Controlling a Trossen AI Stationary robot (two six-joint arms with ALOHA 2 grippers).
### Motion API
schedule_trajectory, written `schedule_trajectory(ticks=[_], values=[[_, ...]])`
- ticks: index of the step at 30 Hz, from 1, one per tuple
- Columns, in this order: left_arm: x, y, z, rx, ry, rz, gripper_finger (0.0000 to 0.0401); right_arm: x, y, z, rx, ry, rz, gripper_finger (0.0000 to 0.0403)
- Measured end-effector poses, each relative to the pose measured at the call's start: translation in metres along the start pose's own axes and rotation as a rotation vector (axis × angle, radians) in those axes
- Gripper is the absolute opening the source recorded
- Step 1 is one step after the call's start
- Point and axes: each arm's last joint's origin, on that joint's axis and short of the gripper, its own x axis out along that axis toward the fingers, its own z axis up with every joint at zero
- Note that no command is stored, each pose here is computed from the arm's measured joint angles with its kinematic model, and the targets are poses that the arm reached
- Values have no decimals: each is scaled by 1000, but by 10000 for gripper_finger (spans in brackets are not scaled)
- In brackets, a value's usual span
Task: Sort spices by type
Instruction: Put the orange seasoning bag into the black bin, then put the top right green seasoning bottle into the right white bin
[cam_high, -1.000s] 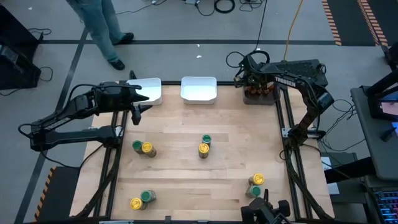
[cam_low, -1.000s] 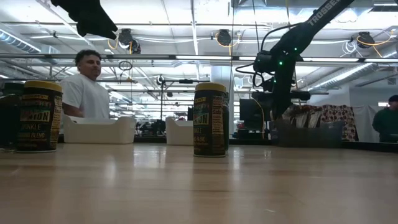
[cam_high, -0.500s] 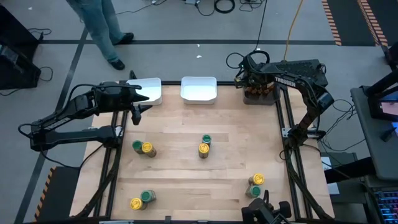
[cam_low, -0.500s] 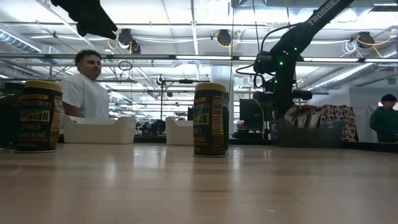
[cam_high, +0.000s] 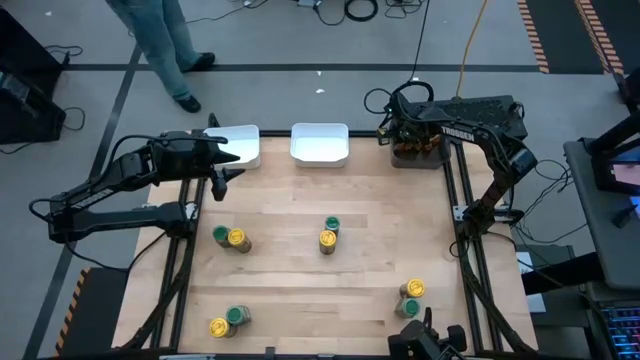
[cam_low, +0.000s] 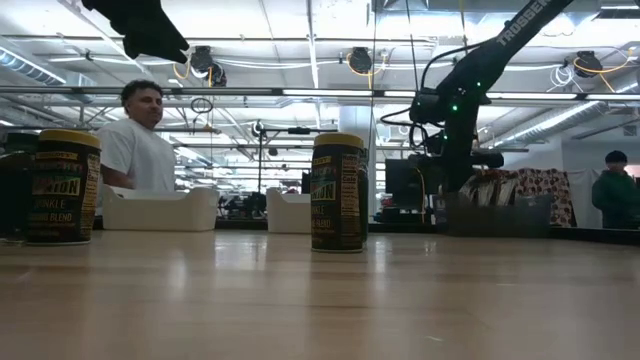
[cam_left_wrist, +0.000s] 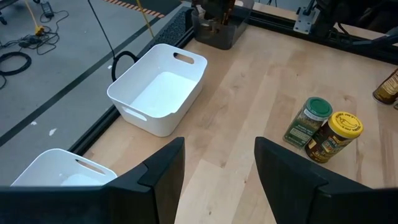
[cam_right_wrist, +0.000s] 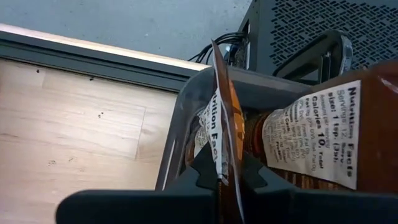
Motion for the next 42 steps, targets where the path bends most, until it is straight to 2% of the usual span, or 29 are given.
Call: schedule_trajectory(ticks=[10, 29, 42], values=[[0, 0, 0, 0, 0, 0, 199, 0, 1, 2, 2, -19, 11, 14], [0, 0, 0, 0, 0, -1, 199, -5, 0, 3, 2, -30, 25, 133], [0, 0, 0, 0, -1, 0, 199, -37, -7, 9, 5, -119, 64, 146]])
